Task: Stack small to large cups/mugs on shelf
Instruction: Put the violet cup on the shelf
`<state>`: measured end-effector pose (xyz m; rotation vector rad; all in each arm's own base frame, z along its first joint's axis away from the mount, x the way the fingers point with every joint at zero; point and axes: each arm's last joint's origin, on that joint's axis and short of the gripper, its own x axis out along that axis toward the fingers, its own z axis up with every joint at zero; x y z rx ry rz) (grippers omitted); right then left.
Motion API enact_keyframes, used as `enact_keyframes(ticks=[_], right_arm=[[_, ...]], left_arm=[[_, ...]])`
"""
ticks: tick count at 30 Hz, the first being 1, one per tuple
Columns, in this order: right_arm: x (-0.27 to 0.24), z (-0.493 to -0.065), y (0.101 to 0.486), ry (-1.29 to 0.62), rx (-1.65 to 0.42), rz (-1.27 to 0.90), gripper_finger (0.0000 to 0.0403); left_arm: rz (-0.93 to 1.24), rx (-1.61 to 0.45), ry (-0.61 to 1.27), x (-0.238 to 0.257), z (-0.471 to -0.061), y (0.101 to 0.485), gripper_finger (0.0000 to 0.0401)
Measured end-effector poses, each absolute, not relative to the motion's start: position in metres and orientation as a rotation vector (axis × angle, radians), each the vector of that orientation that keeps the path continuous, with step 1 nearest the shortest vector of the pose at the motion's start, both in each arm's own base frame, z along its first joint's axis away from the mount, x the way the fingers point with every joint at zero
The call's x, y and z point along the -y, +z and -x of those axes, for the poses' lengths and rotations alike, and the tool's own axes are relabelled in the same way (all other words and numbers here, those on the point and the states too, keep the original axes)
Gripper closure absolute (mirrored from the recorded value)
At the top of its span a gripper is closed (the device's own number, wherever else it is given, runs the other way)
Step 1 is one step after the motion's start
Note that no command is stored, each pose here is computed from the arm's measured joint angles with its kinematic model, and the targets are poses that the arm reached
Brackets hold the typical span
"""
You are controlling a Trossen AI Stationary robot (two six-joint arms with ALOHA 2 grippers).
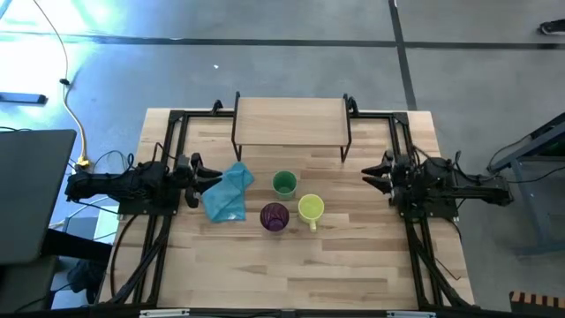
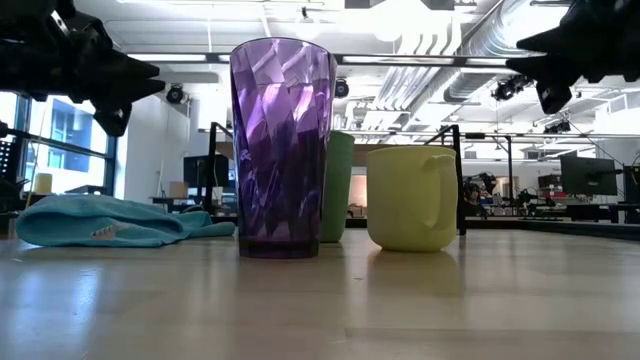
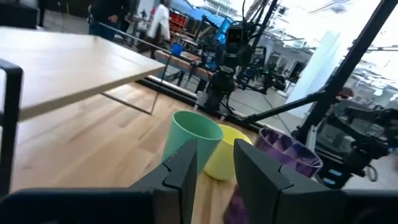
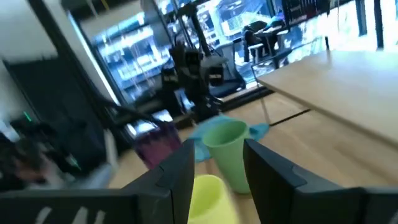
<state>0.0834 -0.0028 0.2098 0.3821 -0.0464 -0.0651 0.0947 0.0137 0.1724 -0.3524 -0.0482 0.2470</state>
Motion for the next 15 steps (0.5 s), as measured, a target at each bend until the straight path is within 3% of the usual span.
enact_keyframes(ticks=[5,15], right_arm=[[0.003,-0.083,0.21,-0.072,0.058,-0.505,0.0275],[0.006,-0.083,0.211,-0.173,0.085,-0.408,0.0275]], left_arm=[[0.369,0.126,0.241,-0.014,-0.094,0.18,0.0306],[0.407,0.062,-0.106,-0.004,-0.097,0.179,0.0306]])
